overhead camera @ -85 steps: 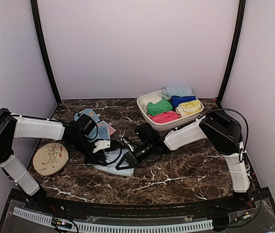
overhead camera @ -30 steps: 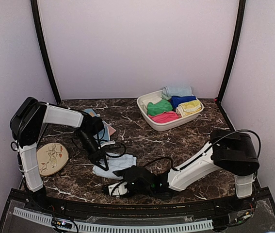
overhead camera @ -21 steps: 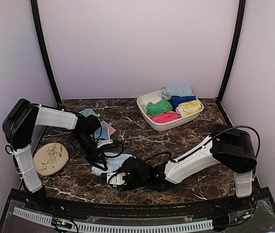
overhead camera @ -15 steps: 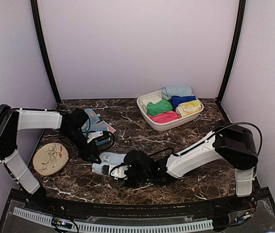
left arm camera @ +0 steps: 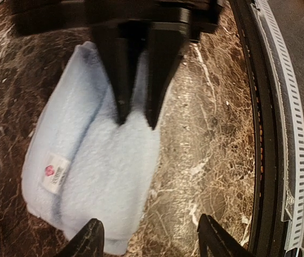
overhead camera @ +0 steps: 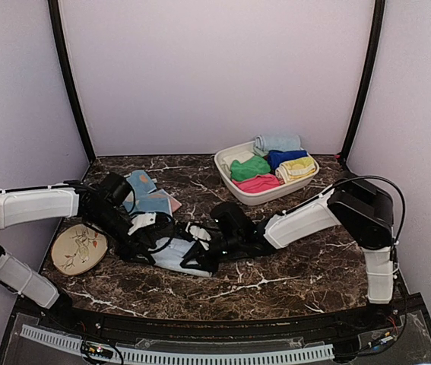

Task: Roll the towels
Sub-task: Roll the towel at the center of the board.

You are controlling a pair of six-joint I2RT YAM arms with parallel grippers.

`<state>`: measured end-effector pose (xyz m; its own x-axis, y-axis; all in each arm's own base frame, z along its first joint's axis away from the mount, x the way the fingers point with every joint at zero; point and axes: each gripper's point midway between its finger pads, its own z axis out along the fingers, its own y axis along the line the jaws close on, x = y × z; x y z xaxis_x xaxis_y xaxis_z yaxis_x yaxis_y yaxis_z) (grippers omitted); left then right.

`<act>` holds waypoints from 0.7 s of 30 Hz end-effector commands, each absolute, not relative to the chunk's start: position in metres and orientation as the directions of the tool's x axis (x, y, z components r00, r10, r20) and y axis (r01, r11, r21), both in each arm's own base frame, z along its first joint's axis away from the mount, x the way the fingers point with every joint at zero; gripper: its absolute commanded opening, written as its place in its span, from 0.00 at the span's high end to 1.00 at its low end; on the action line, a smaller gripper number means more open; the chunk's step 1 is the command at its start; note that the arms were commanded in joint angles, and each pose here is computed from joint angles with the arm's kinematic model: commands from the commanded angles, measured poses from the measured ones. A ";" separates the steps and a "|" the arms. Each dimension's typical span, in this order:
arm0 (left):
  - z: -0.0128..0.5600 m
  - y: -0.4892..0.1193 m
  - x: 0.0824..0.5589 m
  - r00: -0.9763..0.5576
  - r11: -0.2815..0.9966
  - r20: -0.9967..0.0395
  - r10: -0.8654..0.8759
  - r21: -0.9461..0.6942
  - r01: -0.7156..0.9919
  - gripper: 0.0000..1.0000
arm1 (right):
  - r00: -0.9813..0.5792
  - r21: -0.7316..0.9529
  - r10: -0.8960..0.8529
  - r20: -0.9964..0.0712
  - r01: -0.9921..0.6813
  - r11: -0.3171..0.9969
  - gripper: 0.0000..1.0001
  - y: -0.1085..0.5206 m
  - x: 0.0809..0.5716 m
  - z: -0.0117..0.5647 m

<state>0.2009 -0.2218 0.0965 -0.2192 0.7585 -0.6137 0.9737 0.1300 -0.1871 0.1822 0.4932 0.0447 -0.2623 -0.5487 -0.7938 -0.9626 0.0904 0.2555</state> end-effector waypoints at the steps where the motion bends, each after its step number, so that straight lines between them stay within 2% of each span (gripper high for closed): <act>1: 0.088 -0.236 0.190 -0.089 0.041 -0.605 0.791 -0.092 0.995 0.38 | -0.554 0.617 -0.703 -0.447 -0.759 0.206 1.00 0.448 0.143 -0.029; 8: 0.083 -0.261 0.211 0.044 0.001 -0.600 0.799 0.075 0.997 0.38 | -0.685 0.757 -0.671 -0.285 -0.590 0.280 1.00 0.452 0.161 -0.033; 15: 0.055 -0.261 0.206 0.037 -0.029 -0.536 0.843 0.024 0.999 0.44 | -0.756 0.808 -0.617 -0.219 -0.495 0.320 1.00 0.454 0.174 -0.031; 18: 0.039 -0.259 0.210 -0.005 -0.001 -0.492 0.870 -0.013 1.000 0.53 | -0.774 0.825 -0.594 -0.221 -0.473 0.309 0.98 0.458 0.179 -0.024; 20: 0.032 -0.258 0.213 -0.044 0.027 -0.472 0.881 -0.043 0.999 0.65 | -0.777 0.831 -0.578 -0.250 -0.478 0.283 0.96 0.462 0.182 -0.013; 21: 0.031 -0.259 0.215 -0.072 0.044 -0.472 0.879 -0.071 0.997 0.72 | -0.777 0.823 -0.567 -0.275 -0.495 0.278 0.90 0.463 0.185 -0.008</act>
